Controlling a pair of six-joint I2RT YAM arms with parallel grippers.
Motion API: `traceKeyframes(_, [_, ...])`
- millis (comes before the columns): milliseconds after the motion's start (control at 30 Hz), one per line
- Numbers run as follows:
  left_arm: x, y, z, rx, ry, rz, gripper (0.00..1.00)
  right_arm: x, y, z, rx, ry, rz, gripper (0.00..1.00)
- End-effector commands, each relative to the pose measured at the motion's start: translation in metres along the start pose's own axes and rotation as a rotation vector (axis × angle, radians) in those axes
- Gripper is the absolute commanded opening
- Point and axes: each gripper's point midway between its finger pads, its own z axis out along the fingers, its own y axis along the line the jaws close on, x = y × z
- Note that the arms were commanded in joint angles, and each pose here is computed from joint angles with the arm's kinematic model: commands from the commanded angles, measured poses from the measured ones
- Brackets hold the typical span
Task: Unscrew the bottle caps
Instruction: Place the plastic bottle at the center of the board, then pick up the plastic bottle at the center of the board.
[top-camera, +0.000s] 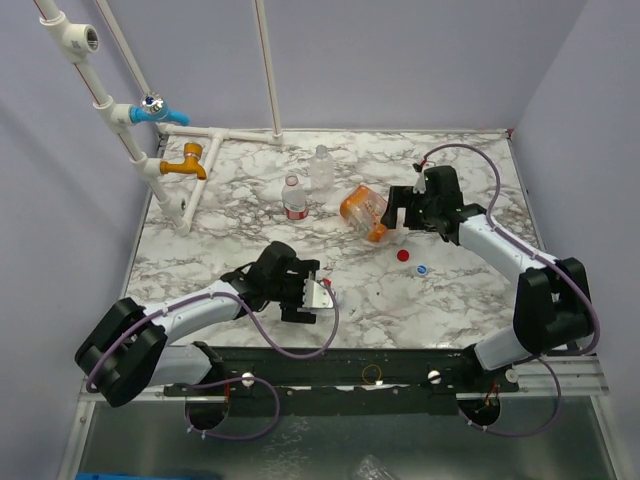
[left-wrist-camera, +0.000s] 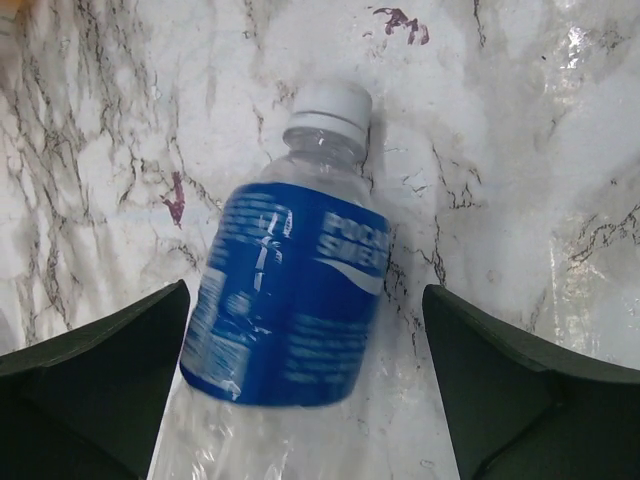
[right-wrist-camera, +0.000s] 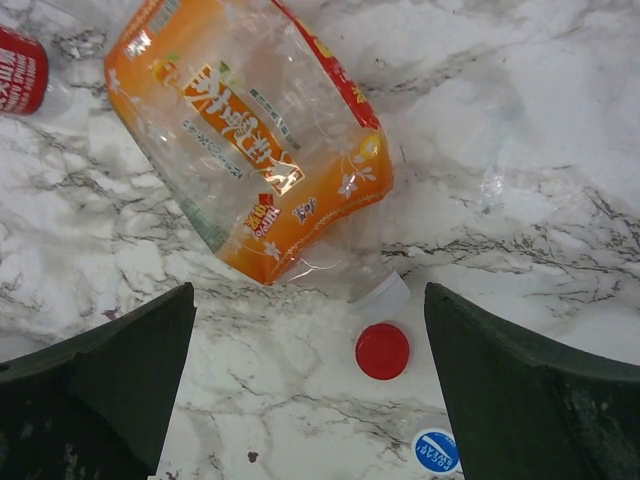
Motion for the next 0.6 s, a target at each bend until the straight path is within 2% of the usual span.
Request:
traceKeyframes(0, [-0.015,0.016,-0.012,-0.065,-0.016,-0.001,0.99,0.012,-0.001,0.017,-0.04,0.01,0.012,0.97])
traceKeyframes(300, [-0.084,0.034,-0.052,-0.08,-0.171,-0.148,0.99,0.032,-0.005,0.041,-0.052,0.069,0.014,0.9])
traceKeyframes(567, [-0.167,0.071,-0.106,-0.148,-0.367,-0.161,0.99,0.051,-0.003,0.054,-0.089,0.132,0.013,0.74])
